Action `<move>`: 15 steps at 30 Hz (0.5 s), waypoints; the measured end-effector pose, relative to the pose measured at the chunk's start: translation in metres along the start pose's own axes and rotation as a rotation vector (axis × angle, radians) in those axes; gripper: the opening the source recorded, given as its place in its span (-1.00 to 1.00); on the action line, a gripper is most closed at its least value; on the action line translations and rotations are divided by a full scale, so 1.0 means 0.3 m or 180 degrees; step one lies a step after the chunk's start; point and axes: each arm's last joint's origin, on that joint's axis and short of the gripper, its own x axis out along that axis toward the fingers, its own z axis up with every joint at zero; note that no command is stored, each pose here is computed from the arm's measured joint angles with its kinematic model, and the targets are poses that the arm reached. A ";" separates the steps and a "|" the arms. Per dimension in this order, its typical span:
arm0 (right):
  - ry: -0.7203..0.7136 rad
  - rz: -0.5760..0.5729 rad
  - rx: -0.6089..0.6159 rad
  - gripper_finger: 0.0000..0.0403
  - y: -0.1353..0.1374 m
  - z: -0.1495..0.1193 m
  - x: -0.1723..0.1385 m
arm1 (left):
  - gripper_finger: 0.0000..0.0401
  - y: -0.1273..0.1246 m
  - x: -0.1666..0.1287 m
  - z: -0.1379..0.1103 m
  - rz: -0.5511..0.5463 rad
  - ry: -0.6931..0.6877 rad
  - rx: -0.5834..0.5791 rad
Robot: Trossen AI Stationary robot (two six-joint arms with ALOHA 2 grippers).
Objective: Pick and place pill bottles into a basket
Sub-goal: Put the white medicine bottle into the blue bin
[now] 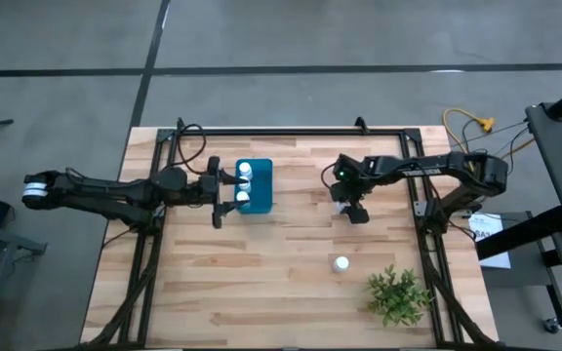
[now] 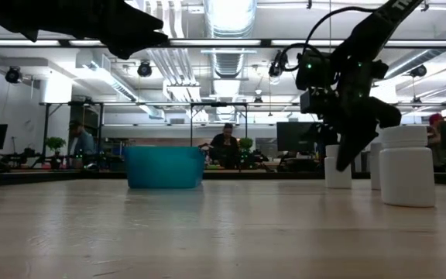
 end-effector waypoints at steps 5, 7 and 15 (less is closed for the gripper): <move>0.0003 0.0000 0.0001 0.09 -0.002 0.000 0.004 | 0.19 0.000 0.001 -0.001 0.0000 0.0000 -0.0007; 0.0000 -0.0005 -0.0001 0.09 -0.001 0.001 0.003 | 0.19 0.000 0.003 0.000 0.0001 -0.0007 -0.0010; 0.0010 -0.0002 -0.0003 -0.07 0.000 -0.001 0.001 | 0.19 -0.001 0.008 -0.005 -0.0001 0.0021 -0.0009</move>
